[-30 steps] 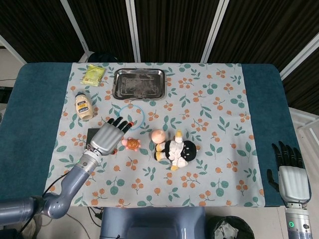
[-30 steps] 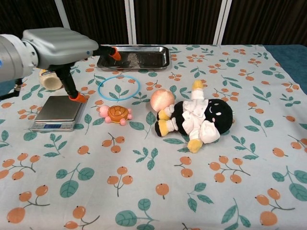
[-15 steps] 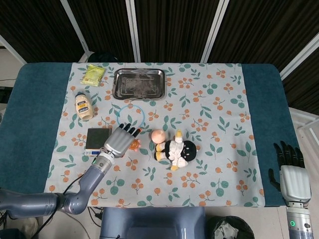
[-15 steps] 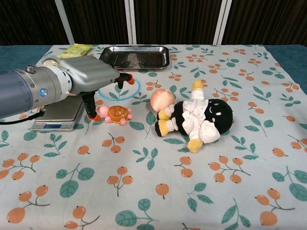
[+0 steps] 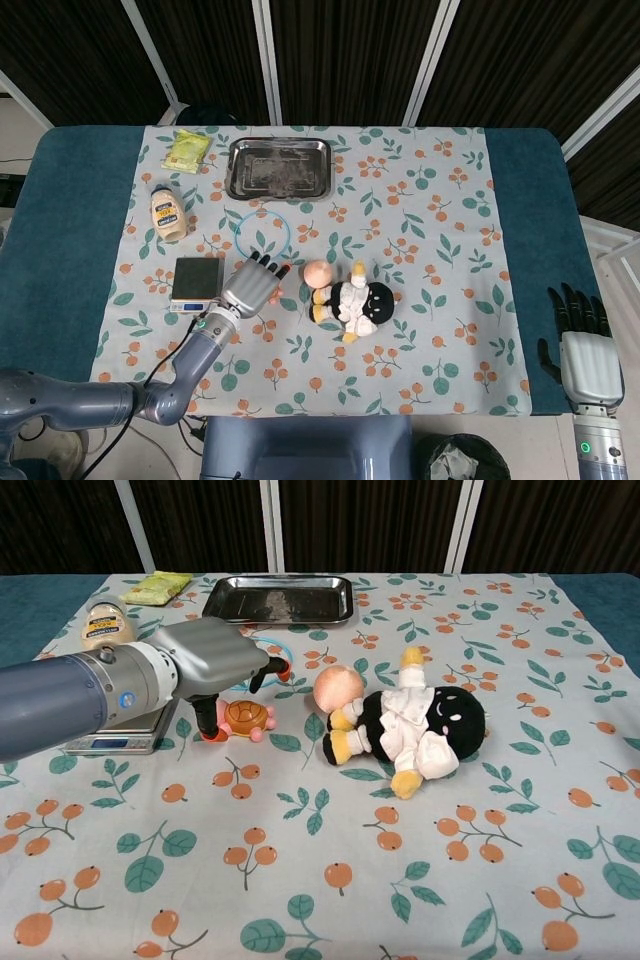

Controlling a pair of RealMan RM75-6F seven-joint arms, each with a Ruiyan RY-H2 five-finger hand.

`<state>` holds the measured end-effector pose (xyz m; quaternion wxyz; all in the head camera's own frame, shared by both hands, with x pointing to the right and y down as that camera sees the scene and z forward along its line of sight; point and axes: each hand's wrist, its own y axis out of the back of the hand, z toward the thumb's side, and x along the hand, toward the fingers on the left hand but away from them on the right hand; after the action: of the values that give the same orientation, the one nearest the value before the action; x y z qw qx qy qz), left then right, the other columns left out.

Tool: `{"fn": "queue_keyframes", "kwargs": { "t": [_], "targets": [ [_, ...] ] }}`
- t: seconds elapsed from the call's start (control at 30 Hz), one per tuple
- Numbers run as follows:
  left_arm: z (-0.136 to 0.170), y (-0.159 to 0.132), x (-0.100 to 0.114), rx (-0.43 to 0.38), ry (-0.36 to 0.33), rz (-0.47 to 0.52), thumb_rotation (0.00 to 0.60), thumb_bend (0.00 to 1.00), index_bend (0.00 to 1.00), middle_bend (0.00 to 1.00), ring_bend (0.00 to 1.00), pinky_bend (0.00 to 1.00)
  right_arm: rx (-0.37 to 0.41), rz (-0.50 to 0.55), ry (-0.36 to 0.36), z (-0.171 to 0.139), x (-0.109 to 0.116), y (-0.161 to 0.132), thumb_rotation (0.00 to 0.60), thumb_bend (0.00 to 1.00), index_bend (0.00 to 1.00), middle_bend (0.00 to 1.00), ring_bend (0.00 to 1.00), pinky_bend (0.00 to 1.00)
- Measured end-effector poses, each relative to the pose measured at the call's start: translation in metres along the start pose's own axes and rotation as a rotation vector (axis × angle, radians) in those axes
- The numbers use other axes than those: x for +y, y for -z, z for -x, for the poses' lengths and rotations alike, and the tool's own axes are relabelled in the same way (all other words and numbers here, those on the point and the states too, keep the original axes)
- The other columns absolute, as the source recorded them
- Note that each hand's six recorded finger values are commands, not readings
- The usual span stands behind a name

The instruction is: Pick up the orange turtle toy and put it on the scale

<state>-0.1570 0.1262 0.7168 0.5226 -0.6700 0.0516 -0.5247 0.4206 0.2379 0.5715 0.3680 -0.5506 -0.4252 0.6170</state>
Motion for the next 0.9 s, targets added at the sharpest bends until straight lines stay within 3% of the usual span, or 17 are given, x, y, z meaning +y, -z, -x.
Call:
{"fn": "queue_keyframes", "kwargs": {
  "t": [0.27,0.6,0.9],
  "targets": [
    [-0.005,-0.008,-0.003,-0.019,-0.008,-0.041,0.6,0.21,0.22,0.35,0.24,0.28,-0.001,0.0,-0.011,0.001,-0.003,0.001,0.6,0.53,0.0,0.0,0.01,0.0],
    [-0.009,-0.017,-0.006,-0.032,-0.03,-0.087,0.6,0.32,0.32,0.5,0.36,0.41,-0.006,0.002,-0.012,0.002,-0.004,0.002,0.6,0.53,0.0,0.0,0.01,0.0],
    [-0.007,-0.011,-0.004,-0.018,-0.038,-0.092,0.6,0.34,0.33,0.51,0.37,0.42,-0.006,0.006,-0.009,0.002,-0.003,0.003,0.6,0.53,0.0,0.0,0.01,0.0]
  ]
}}
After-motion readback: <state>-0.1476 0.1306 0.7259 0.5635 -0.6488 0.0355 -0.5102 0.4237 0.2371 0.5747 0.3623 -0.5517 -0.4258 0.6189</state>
